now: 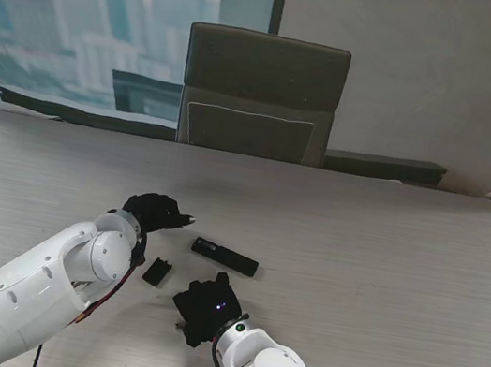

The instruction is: Install the batteries into the remote control and close the cover

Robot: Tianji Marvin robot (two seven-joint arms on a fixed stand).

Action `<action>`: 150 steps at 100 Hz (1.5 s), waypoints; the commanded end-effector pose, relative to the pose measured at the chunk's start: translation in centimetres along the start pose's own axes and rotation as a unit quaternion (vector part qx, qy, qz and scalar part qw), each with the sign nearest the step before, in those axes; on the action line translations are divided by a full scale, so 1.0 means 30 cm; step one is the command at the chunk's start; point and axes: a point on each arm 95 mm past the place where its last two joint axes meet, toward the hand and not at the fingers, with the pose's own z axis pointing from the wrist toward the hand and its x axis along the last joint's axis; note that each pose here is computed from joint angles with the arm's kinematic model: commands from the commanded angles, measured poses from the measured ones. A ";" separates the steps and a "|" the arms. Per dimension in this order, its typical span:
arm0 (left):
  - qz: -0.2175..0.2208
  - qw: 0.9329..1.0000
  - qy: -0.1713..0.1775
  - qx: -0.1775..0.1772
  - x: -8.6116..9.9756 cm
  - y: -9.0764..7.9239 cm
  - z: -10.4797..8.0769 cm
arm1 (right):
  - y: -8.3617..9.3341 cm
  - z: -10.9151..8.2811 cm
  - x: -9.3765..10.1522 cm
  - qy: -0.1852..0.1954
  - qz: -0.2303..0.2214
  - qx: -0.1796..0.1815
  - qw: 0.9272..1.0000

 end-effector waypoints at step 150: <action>-0.001 1.000 -0.005 -0.018 0.022 0.014 0.006 | 0.146 0.063 -0.177 -0.009 0.053 -0.024 0.998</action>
